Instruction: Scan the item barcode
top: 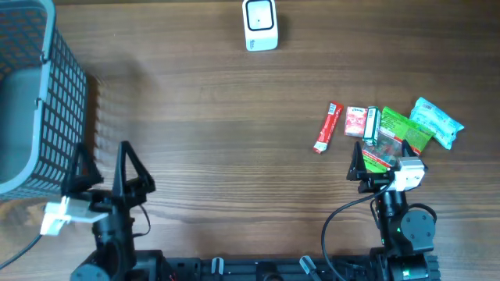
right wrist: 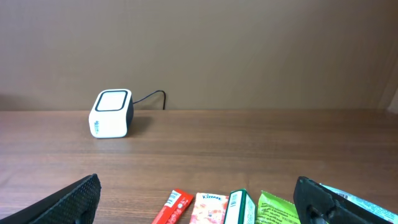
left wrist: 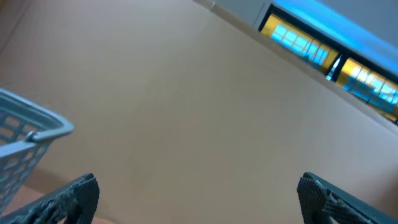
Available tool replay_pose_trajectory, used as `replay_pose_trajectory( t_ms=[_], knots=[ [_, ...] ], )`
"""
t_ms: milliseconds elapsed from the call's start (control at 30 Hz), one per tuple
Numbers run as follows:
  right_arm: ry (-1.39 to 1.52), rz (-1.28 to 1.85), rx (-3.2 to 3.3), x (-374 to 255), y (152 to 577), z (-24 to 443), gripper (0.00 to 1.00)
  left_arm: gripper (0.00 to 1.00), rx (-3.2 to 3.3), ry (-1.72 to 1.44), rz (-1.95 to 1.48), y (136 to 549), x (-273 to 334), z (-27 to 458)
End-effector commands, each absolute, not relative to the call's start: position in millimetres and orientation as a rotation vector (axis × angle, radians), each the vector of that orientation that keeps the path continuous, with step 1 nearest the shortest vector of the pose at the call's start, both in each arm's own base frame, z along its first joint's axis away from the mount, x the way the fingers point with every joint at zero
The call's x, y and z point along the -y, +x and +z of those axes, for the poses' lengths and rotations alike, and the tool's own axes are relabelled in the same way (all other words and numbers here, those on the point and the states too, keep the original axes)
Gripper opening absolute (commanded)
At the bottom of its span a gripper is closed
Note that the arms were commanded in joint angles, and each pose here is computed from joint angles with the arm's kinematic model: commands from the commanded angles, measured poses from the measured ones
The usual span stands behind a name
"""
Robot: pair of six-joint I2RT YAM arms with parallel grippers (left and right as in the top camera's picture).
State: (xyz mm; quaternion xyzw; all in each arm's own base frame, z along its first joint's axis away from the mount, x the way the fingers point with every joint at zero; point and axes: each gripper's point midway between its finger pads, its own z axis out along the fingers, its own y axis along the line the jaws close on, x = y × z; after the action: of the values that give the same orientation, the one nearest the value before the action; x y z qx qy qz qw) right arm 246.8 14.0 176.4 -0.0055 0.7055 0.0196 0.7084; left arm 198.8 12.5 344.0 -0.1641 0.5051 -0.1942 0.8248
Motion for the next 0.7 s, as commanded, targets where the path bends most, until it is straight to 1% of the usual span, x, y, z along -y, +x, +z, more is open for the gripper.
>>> replay_pose_trajectory(
  t_ms=[0, 67, 233, 367, 467, 567, 667],
  knots=[
    [-0.032, 0.039, -1.556, -15, 246, 178, 1.00, 1.00, -1.177, -0.358, -0.391, 221, -11, 291],
    [-0.032, 0.039, -1.556, -15, 246, 178, 1.00, 1.00, -1.221, -0.369, -0.384, 229, -12, 269],
    [-0.033, 0.039, -1.556, -15, 246, 178, 1.00, 1.00, -1.294, -0.386, -0.372, 239, -12, 234],
    [-0.032, 0.039, -1.556, -15, 246, 178, 1.00, 1.00, -1.474, -0.392, -0.307, 246, -12, 188],
    [-0.032, 0.039, -1.556, -15, 246, 178, 1.00, 1.00, -1.616, -0.316, -0.247, 246, -5, 158],
    [-0.032, 0.039, -1.556, -15, 246, 178, 1.00, 1.00, -1.646, -0.083, -0.160, 246, 9, 157],
    [-0.033, 0.039, -1.556, -15, 246, 178, 1.00, 1.00, -1.647, -0.045, -0.113, 246, 8, 156]
  ],
)
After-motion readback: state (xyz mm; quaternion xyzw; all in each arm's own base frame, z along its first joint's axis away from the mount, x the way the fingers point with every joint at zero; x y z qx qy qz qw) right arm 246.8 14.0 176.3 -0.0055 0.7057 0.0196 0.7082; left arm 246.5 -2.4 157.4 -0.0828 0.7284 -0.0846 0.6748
